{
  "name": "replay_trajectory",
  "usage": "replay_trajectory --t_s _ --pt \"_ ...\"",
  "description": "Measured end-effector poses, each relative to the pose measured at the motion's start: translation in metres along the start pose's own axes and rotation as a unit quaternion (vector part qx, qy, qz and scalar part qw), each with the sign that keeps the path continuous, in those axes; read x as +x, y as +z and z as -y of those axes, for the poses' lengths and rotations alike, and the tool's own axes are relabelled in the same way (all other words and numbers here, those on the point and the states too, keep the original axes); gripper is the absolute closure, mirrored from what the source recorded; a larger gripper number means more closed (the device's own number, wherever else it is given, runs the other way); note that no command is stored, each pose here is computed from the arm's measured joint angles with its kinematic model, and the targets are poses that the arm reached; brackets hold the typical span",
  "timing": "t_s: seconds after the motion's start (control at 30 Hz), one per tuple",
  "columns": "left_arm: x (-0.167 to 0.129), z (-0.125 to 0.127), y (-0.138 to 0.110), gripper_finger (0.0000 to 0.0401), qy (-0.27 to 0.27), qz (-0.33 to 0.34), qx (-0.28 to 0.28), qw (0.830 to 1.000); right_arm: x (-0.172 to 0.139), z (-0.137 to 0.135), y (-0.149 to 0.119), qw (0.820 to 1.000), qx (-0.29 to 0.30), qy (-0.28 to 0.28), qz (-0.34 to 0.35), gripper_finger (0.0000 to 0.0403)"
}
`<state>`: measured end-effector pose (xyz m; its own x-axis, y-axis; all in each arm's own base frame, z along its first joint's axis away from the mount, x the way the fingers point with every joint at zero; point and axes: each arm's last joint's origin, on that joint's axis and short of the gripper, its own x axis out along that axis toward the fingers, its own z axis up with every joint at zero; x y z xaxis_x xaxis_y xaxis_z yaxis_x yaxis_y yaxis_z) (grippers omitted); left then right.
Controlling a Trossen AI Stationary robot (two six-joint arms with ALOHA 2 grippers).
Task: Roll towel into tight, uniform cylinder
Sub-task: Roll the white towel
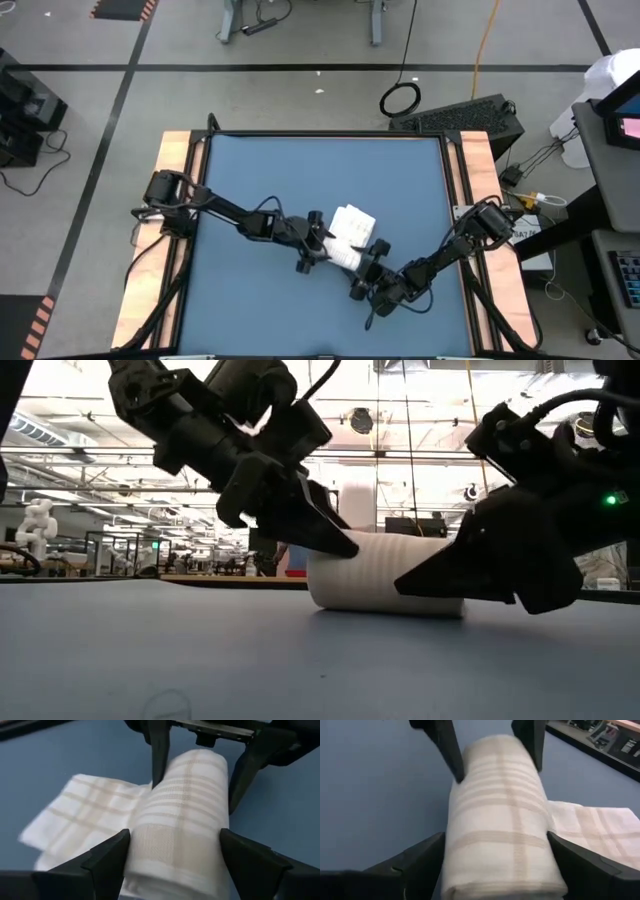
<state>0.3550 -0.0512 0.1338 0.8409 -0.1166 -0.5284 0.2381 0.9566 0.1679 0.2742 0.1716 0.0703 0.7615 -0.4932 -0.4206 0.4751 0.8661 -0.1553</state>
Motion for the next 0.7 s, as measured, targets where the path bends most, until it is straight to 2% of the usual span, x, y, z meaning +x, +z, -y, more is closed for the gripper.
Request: replay_trajectory --t_s 0.13,0.4,0.7 --pt "-0.0105 -0.0012 0.0080 0.0100 0.013 -0.004 0.016 1.000 0.0004 0.0008 -0.0013 1.000 -0.001 -0.002 -0.003 0.0078" --pt "-0.0099 0.0054 0.0076 0.0100 0.005 -0.010 0.039 0.999 0.0004 0.0010 -0.0018 1.000 0.006 -0.003 -0.003 0.0081" --pt "-0.0094 0.0078 0.0070 0.0100 0.001 -0.013 0.058 0.998 0.0004 0.0010 -0.0020 1.000 0.007 -0.002 -0.004 0.0120"
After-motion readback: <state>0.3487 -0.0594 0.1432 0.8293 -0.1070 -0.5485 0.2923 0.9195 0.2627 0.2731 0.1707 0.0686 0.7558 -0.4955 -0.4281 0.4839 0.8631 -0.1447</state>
